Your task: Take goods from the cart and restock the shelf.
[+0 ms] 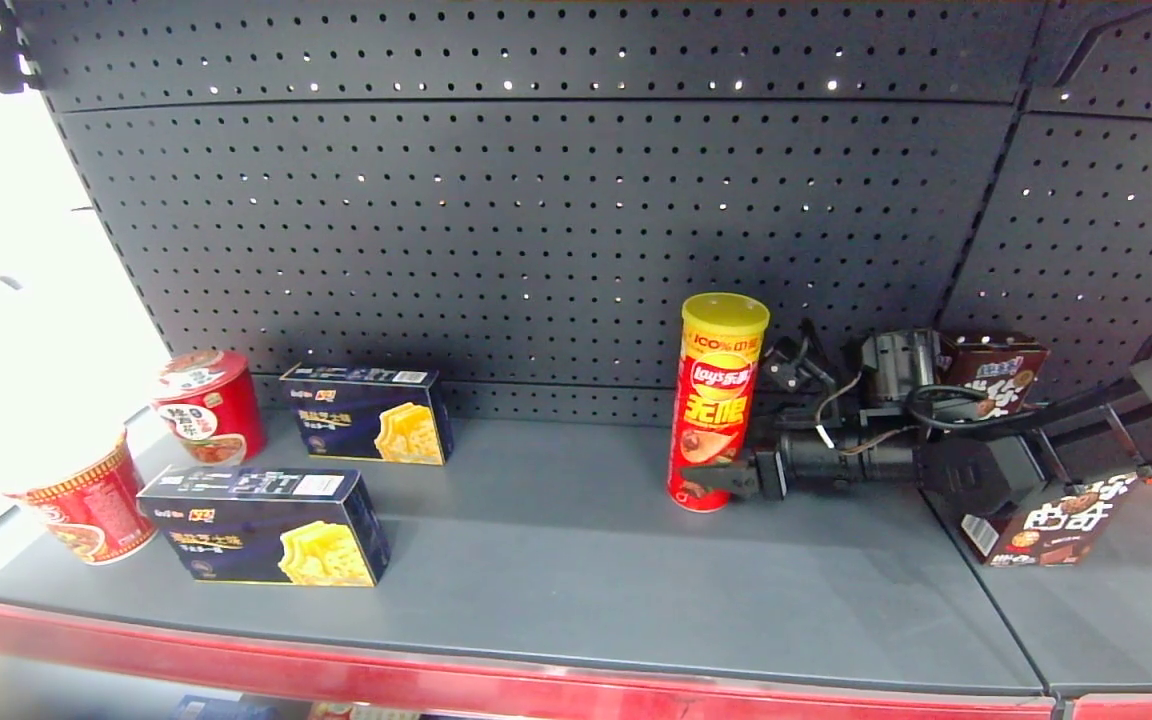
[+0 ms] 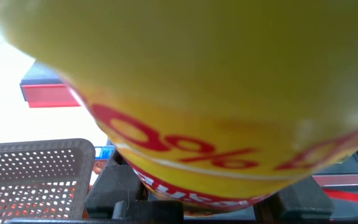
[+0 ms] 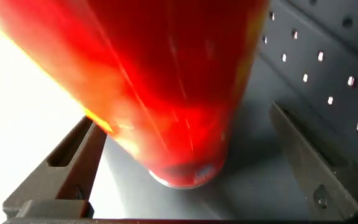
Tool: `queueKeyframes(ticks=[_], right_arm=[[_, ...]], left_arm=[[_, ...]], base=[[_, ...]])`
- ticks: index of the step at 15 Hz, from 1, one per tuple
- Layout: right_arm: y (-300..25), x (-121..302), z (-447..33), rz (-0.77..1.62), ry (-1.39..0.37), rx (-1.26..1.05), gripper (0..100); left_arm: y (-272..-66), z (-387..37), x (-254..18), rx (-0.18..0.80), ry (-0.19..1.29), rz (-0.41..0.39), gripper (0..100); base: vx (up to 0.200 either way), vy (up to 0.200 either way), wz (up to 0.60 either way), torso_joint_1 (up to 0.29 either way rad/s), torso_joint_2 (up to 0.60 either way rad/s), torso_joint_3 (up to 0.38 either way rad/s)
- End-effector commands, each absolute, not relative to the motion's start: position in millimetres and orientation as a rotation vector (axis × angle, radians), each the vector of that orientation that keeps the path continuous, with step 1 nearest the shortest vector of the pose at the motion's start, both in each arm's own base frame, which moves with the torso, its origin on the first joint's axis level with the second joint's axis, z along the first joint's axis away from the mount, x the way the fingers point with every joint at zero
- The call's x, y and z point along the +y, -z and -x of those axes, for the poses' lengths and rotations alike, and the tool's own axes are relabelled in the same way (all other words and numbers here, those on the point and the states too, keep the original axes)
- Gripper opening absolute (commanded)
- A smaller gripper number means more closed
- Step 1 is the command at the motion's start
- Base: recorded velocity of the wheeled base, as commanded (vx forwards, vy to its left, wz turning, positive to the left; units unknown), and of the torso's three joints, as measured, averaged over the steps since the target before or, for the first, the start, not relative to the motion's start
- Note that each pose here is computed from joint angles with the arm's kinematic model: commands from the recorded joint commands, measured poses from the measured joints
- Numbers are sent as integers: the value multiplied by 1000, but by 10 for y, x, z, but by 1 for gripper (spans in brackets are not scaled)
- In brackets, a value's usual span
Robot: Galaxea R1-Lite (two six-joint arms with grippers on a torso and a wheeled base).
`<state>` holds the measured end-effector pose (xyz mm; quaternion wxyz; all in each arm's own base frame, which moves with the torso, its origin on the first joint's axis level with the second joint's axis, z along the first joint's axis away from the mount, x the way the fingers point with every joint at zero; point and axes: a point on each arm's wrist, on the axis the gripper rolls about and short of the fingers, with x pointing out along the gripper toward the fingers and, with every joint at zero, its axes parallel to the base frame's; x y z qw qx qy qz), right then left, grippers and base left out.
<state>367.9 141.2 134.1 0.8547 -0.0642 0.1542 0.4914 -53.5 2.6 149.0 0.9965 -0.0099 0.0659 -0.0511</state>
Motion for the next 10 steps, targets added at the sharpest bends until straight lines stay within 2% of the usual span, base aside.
queueKeyframes(ticks=[1, 10], right_arm=[[-1301, 1437, -3690, 132, -1037, 331, 0], [-1550, 1458, -3389, 144, -1070, 286, 0]], left_arm=[[-1490, 535, 26, 132, 103, 21, 0], [-1404, 537, 24, 149, 102, 21, 0]], base=[[0, 0, 0, 0, 0, 0], [0, 0, 0, 0, 0, 0]])
